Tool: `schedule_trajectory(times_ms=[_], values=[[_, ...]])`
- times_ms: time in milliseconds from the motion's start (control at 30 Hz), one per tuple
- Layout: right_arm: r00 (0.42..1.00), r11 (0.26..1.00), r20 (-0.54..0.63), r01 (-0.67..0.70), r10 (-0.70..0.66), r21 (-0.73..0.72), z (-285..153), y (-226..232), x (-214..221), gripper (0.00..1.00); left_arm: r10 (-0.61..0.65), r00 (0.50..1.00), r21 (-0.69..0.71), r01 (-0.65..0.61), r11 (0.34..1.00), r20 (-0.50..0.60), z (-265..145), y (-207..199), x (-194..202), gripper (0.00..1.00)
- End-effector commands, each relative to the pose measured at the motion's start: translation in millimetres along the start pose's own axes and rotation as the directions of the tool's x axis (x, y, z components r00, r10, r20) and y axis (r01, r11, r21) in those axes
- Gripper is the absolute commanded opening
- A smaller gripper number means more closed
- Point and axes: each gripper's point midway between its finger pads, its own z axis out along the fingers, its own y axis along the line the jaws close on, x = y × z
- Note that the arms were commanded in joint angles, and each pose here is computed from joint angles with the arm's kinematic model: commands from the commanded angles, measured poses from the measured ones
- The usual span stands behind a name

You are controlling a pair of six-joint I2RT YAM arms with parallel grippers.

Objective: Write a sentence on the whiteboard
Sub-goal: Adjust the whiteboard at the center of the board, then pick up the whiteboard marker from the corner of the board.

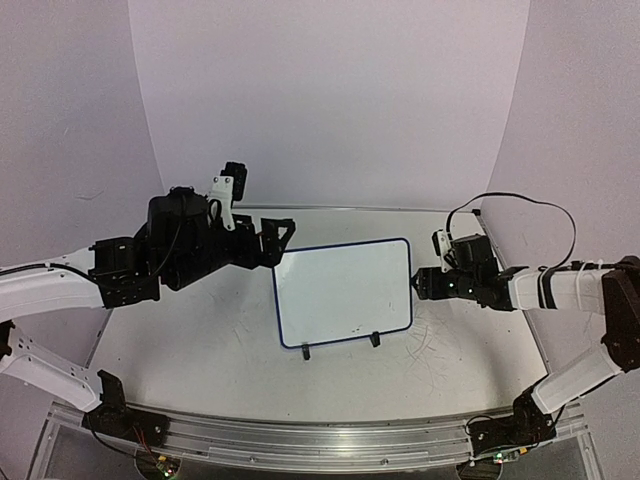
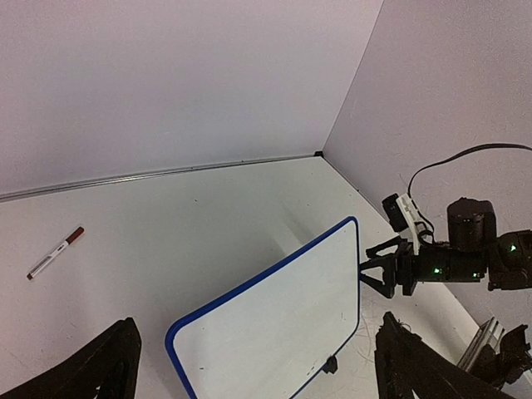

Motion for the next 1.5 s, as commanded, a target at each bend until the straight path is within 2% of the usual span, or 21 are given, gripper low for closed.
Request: schedule_trajectory(times_ms=[0, 100, 200, 300, 400, 500, 533, 633, 767, 867, 933, 967, 1033, 1200, 1300, 1467], values=[[0.994, 0.986, 0.070, 0.088, -0.079, -0.141, -5, 42, -13, 0.77, -0.023, 0.999, 0.040, 0.021, 0.999, 0.031, -4, -8, -17, 0.99], [0.993, 0.987, 0.091, 0.087, -0.075, -0.135, -11, 47, -15, 0.78, -0.022, 0.999, 0.037, 0.021, 0.999, 0.030, -3, -6, -17, 0.99], [0.992, 0.997, 0.116, 0.050, -0.043, -0.054, -18, 31, -20, 0.81, -0.022, 0.999, 0.031, 0.021, 0.999, 0.035, -4, -3, -18, 0.99], [0.991, 0.996, 0.130, -0.023, 0.011, 0.087, -25, 5, -23, 0.85, -0.022, 0.999, 0.021, 0.022, 1.000, 0.036, -3, 6, -22, 0.99], [0.987, 0.965, 0.150, -0.093, 0.057, 0.245, -36, -24, -27, 0.89, -0.058, 0.998, -0.001, 0.058, 0.998, 0.033, 2, 37, -32, 0.99], [0.983, 0.951, 0.166, -0.126, 0.081, 0.281, -47, -32, -28, 0.95, -0.072, 0.997, -0.052, 0.073, 0.996, 0.038, 6, 70, -48, 0.99], [0.980, 0.956, 0.180, -0.133, 0.088, 0.262, -52, -29, -32, 0.98, -0.062, 0.998, -0.087, 0.065, 0.994, 0.033, 9, 82, -54, 0.99], [0.980, 0.972, 0.182, -0.119, 0.082, 0.201, -66, -20, -37, 0.98, -0.072, 0.997, -0.153, 0.068, 0.986, -0.021, 27, 125, -61, 0.99], [0.967, 0.975, 0.239, -0.129, 0.084, 0.182, -92, -19, -54, 0.98, -0.178, 0.969, -0.168, 0.149, 0.974, -0.170, 70, 196, -40, 0.99], [0.950, 0.974, 0.299, -0.146, 0.090, 0.171, -114, -20, -66, 0.98, -0.191, 0.950, -0.178, 0.149, 0.973, -0.247, 100, 226, -27, 0.96], [0.944, 0.987, 0.318, -0.128, 0.092, 0.094, -125, -8, -72, 0.98, -0.151, 0.936, -0.184, 0.096, 0.978, -0.319, 130, 241, -6, 0.82], [0.943, 0.993, 0.320, -0.111, 0.092, 0.042, -130, 0, -75, 0.98, -0.131, 0.932, -0.181, 0.073, 0.981, -0.338, 140, 246, 0, 0.80], [0.945, 0.996, 0.317, -0.061, 0.080, -0.068, -139, 21, -79, 0.98, -0.089, 0.924, -0.181, 0.021, 0.983, -0.373, 160, 258, 12, 0.78], [0.951, 0.973, 0.297, -0.010, 0.080, -0.232, -152, 48, -73, 0.98, 0.003, 0.880, -0.178, -0.099, 0.979, -0.474, 201, 290, 59, 0.83], [0.955, 0.960, 0.284, -0.008, 0.090, -0.281, -156, 55, -69, 0.98, 0.038, 0.847, -0.173, -0.152, 0.973, -0.530, 219, 307, 83, 0.74], [0.956, 0.918, 0.284, 0.046, 0.074, -0.394, -172, 75, -65, 0.98, 0.041, 0.804, -0.161, -0.168, 0.973, -0.594, 245, 325, 118, 0.73]])
